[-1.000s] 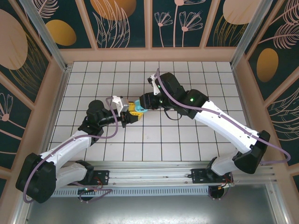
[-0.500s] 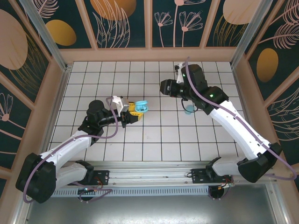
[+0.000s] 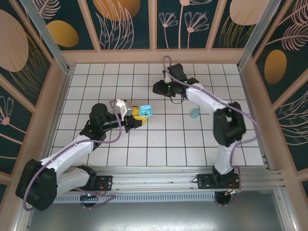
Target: Insert wireless bluetooth earbuds into charging case
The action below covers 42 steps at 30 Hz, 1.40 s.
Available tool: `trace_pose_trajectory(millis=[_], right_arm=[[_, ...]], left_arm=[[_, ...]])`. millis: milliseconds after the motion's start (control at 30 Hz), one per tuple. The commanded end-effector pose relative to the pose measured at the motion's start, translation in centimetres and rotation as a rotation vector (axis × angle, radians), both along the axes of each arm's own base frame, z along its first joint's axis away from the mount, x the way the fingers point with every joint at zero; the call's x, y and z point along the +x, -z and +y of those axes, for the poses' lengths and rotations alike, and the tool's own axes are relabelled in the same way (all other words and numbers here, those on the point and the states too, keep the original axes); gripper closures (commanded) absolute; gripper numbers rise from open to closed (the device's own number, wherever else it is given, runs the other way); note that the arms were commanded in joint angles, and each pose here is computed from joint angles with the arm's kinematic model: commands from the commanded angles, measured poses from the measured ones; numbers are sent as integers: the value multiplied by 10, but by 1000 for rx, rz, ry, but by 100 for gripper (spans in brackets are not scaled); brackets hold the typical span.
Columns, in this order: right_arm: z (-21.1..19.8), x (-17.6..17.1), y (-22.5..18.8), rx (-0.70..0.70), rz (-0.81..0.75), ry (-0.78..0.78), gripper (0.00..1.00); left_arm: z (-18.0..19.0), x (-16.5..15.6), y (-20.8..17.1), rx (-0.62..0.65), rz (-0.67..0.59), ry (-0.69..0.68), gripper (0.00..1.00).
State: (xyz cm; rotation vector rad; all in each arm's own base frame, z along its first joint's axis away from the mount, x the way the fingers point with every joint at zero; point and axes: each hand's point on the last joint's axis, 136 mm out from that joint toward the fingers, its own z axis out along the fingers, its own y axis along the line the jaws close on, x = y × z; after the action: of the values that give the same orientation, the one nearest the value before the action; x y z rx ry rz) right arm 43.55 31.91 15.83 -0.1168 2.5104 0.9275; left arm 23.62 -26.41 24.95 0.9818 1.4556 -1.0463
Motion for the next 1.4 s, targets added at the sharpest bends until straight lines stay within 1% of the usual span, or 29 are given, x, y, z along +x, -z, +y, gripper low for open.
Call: trace_pose_trajectory(millis=[0,133,233,433,733,900,1133,1367], right_arm=[[44,18,2,44,-11,-94,63],[94,26,21,40,17,-150,64],[121,29,31,60,39,-172,65],[151,25,52,78,80,-167,67],[162,11,83,18,106,-136,68],[164,6,95,-22,115,-97,68],[168,1,107,-37,137,-70,69],[162,-11,123,-116,160,-41,69]], left_arm=[[0,-4,-14,-6,-50,7,100],[2,-6,-16,-9,-51,-2,100],[3,-8,-16,-8,-50,-4,100],[5,-12,-18,-8,-53,-4,100],[7,-15,-19,-11,-60,-3,100],[7,-17,-20,-14,-62,1,100],[8,-19,-21,-14,-67,4,100],[9,-19,-22,-14,-71,0,100]])
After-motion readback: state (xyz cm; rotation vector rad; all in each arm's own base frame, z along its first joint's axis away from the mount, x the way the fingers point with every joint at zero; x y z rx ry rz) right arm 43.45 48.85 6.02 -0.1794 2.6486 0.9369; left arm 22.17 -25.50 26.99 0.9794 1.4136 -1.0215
